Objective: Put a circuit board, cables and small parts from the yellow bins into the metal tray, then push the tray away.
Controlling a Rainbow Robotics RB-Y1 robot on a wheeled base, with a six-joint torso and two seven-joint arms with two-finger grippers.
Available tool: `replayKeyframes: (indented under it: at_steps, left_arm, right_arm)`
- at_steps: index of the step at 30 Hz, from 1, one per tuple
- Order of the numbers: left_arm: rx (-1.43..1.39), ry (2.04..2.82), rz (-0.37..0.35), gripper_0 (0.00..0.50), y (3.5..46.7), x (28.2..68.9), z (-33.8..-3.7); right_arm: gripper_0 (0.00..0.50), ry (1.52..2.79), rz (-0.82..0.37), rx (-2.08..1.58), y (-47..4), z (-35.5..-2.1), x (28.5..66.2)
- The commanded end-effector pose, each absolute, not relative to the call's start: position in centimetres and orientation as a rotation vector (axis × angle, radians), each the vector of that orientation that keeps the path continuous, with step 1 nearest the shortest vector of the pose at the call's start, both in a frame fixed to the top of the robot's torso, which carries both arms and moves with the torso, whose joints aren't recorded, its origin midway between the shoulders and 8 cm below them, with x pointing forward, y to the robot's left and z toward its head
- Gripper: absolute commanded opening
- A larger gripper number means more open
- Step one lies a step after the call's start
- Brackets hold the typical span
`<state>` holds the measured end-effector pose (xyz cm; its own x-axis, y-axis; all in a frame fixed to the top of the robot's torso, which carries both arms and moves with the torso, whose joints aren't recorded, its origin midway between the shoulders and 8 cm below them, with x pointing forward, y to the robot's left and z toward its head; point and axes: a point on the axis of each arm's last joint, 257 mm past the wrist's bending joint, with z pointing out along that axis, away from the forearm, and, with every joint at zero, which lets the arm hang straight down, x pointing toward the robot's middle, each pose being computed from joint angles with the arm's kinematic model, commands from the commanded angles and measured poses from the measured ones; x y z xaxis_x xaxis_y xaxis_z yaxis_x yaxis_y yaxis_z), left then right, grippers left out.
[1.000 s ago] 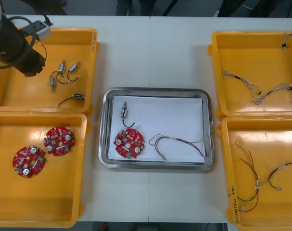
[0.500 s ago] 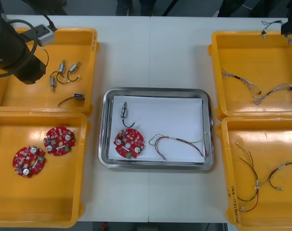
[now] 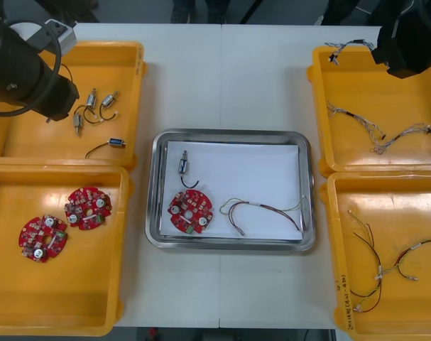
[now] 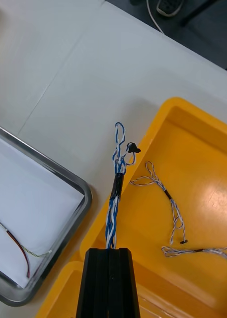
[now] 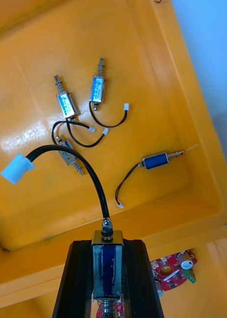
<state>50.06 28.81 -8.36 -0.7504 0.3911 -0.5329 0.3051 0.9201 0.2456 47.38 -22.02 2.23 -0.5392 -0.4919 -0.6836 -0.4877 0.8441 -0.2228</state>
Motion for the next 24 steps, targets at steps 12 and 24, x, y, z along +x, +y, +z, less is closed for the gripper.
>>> replayKeyframes:
  at_steps: [12,24]
  left_arm:
    - [0.405,2.463,0.075,0.001,24.7,48.9,-8.2]
    - [0.387,2.463,0.051,0.002,24.2,48.7,-8.2]
  right_arm:
    - [0.0,2.003,-0.181,-1.354,-13.8,-2.8,45.0]
    - [0.0,1.95,-0.273,-1.661,-10.4,-8.9,43.8]
